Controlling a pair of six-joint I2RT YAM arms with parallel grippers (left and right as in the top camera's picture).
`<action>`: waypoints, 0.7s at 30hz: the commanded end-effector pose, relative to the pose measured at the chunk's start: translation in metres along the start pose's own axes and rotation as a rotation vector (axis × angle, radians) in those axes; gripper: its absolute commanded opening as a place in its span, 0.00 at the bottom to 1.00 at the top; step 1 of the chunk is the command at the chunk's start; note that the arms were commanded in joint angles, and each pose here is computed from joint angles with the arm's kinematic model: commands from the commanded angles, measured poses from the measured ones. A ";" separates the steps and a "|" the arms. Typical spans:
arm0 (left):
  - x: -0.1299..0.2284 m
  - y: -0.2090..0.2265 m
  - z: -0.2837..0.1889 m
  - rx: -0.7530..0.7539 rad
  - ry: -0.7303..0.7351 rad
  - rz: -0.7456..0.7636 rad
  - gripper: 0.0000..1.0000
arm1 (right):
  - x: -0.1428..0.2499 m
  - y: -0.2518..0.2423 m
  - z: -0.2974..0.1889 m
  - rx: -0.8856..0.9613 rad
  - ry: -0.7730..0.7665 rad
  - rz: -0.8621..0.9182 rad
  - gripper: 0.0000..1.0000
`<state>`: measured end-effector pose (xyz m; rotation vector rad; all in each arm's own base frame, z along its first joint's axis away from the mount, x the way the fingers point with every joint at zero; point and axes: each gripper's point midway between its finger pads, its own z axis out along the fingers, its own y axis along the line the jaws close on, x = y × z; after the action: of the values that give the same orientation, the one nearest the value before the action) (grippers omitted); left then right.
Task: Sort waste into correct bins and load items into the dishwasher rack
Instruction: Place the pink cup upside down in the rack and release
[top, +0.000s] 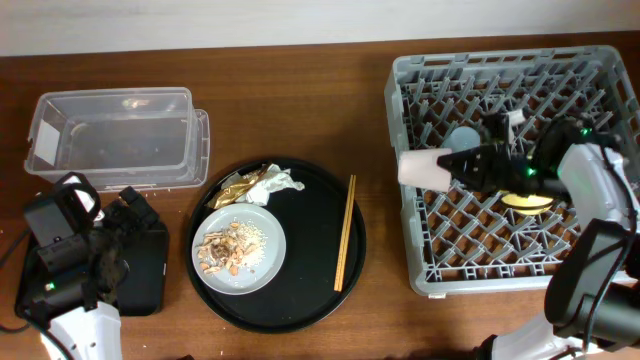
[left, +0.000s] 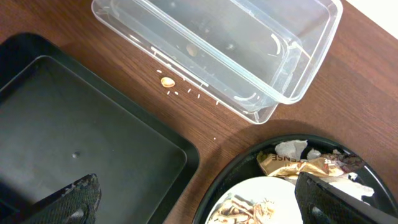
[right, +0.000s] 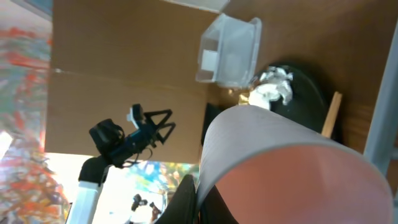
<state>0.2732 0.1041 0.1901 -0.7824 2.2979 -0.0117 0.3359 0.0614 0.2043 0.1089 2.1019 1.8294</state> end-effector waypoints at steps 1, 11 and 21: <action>-0.006 0.000 -0.003 -0.002 -0.019 -0.008 0.99 | 0.002 -0.015 0.004 -0.082 -0.031 0.081 0.04; -0.006 0.000 -0.003 -0.002 -0.019 -0.008 0.99 | 0.012 -0.071 0.007 -0.006 0.021 0.225 0.04; -0.006 0.000 -0.003 -0.002 -0.019 -0.008 0.99 | 0.021 -0.088 -0.028 0.115 -0.003 0.333 0.20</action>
<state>0.2732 0.1040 0.1901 -0.7825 2.2982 -0.0117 0.3311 0.0373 0.1342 0.4745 2.2163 1.9307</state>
